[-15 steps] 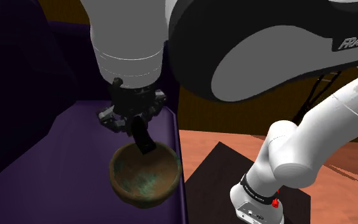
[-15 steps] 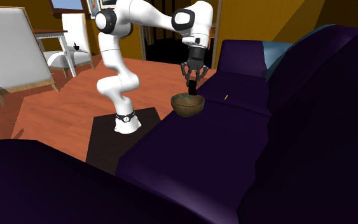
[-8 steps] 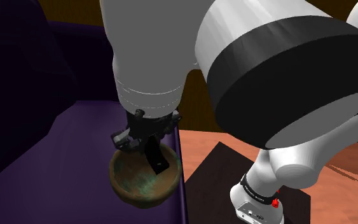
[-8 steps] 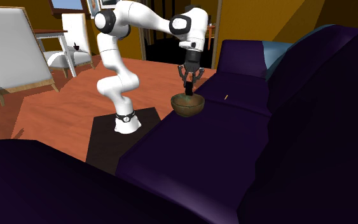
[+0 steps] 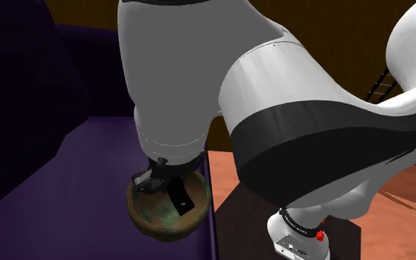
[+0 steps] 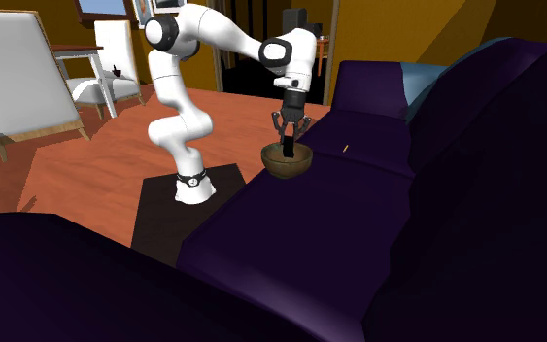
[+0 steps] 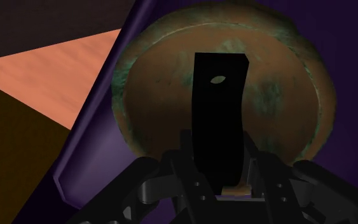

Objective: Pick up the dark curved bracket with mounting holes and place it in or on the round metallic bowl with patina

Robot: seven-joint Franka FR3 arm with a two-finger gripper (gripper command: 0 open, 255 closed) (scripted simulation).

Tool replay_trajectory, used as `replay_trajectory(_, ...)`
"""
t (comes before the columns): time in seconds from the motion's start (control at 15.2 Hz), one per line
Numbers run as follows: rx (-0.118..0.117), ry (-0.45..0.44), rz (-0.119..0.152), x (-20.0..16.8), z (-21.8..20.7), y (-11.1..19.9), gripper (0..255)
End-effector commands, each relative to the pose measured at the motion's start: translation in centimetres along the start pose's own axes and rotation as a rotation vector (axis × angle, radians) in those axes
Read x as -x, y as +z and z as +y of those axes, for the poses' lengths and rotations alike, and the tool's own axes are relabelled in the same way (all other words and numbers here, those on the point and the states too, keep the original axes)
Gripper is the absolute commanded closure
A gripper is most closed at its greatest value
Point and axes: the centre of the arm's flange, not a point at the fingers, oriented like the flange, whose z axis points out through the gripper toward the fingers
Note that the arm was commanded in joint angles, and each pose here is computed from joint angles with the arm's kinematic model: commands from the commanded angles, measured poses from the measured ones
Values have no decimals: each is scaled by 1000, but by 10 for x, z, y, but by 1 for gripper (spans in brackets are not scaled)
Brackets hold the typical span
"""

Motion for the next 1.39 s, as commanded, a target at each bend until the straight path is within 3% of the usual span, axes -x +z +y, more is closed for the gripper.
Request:
replay_trajectory(0.0, -1, 0, 0, 2, -1, 10, 255)
replay_trajectory(0.53, -1, 0, 0, 2, -2, 11, 255)
replay_trajectory(0.59, -1, 0, 0, 2, -2, 11, 0)
replay_trajectory(0.92, -1, 0, 0, 2, -2, 11, 0)
replay_trajectory(1.19, -1, 0, 0, 2, -2, -39, 0)
replay_trajectory(1.32, -1, 0, 0, 2, -2, -39, 0)
